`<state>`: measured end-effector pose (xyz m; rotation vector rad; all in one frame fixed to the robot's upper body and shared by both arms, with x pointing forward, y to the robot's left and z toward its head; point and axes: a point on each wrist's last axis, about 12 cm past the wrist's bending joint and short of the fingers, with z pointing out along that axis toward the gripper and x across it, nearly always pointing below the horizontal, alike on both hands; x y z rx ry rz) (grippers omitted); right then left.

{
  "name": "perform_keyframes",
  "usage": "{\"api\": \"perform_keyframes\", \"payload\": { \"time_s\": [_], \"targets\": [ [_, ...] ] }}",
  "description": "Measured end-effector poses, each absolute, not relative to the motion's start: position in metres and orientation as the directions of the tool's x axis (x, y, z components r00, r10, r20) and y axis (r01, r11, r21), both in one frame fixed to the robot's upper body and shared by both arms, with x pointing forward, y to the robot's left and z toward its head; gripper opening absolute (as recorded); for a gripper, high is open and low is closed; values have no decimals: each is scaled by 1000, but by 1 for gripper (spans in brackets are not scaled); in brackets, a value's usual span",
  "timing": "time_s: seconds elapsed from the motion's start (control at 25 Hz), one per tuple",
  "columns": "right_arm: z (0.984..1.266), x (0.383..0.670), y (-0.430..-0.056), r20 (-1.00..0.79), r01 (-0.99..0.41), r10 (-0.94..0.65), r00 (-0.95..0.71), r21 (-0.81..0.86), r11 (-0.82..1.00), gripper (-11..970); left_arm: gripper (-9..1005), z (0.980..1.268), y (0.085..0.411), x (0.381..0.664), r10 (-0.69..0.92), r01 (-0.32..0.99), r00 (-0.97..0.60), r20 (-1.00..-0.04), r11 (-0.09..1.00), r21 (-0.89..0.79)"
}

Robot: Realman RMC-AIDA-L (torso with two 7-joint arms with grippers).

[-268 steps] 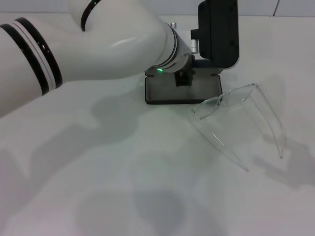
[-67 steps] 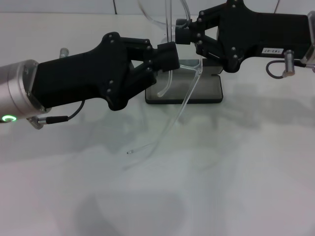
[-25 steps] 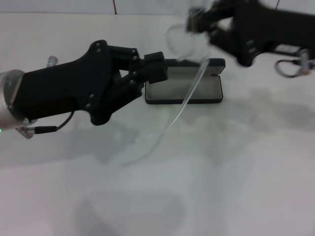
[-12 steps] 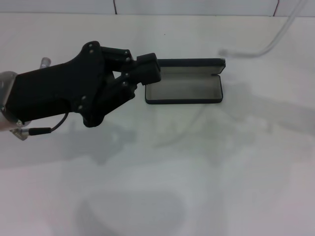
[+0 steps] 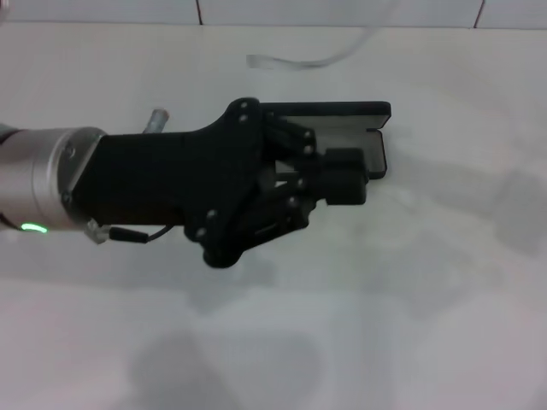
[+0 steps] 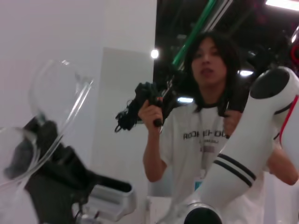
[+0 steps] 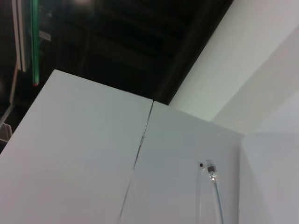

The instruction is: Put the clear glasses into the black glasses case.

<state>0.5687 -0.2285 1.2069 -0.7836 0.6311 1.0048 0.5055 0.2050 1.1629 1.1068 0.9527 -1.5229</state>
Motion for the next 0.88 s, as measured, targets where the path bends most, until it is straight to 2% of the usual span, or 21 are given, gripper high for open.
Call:
{"api": "perform_keyframes", "payload": {
  "time_s": [0.28,0.48,0.88],
  "targets": [
    [1196,575,-204,-808,-917,444,387,-286,279,80,80,1169,201,507,-388,984,-68,-919,-181,3],
    [1188,574,-193,-846,-929,397,356,-276,246,80,80,1167,202,507,-412,988,-61,-909,-156,4],
    [1176,573,-174,-892,-941,308,331,-287,181,81,80,1152,210,514,-494,995,-92,-865,-20,-95]
  ]
}}
